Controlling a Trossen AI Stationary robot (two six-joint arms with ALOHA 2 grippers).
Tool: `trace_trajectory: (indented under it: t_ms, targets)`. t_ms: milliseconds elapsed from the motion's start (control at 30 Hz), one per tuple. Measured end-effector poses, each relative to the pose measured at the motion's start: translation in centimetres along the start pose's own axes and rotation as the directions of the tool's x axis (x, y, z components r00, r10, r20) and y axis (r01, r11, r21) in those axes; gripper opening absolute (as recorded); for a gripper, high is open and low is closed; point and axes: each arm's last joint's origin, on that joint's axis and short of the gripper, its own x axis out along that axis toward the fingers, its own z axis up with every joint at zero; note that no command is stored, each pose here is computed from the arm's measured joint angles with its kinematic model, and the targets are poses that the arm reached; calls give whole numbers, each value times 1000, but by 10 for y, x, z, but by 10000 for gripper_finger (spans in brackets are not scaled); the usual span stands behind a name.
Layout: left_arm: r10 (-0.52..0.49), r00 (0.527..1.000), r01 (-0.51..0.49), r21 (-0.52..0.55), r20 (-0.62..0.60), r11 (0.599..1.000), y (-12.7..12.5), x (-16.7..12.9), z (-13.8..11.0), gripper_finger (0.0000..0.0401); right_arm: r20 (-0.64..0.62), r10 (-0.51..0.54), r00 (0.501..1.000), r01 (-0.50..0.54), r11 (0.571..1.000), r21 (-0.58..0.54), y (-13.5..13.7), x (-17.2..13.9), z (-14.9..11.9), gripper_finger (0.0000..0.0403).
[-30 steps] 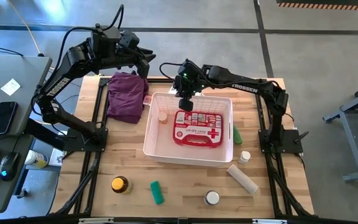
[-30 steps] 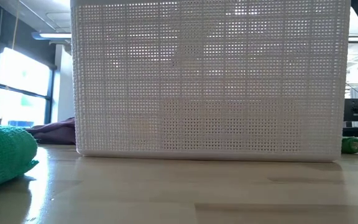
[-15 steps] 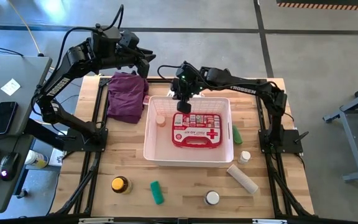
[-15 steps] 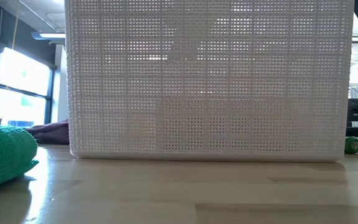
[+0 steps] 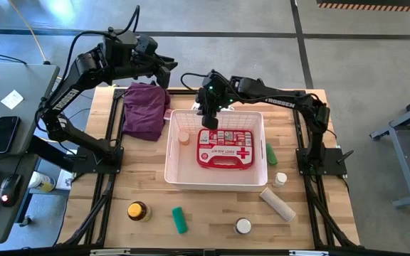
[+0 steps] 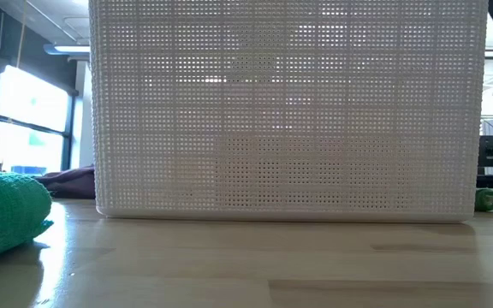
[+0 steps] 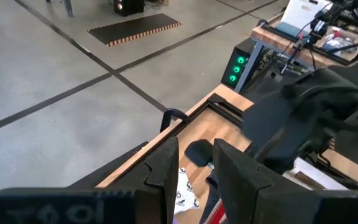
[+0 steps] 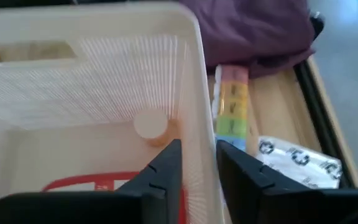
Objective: Pick & place medical supplies in basket/bin
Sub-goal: Put the yellow medicine bottle into the white bin
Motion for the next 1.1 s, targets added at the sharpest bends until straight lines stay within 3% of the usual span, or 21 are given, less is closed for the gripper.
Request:
trace_trajectory:
  t_ms: [267,533,833,967,1100]
  targets:
    - [-2,1000,2,-26,9,1000,2,-14,0,133,115,-25,993,17,997,73,8,-51,13,151]
    - [-50,998,49,-31,-45,998,3,-25,-6,133,187,7,982,-48,975,216,23,-107,14,165]
    - [-213,976,208,-99,-46,973,-14,-25,-6,133,42,129,991,-136,958,252,73,-144,-6,165]
    - [-297,950,290,-83,-95,954,-34,-29,-14,133,-38,121,992,-108,960,259,106,-165,-19,165]
    - [-371,901,357,-99,-226,929,-56,-40,-31,133,-60,77,995,-61,970,236,139,-185,-30,165]
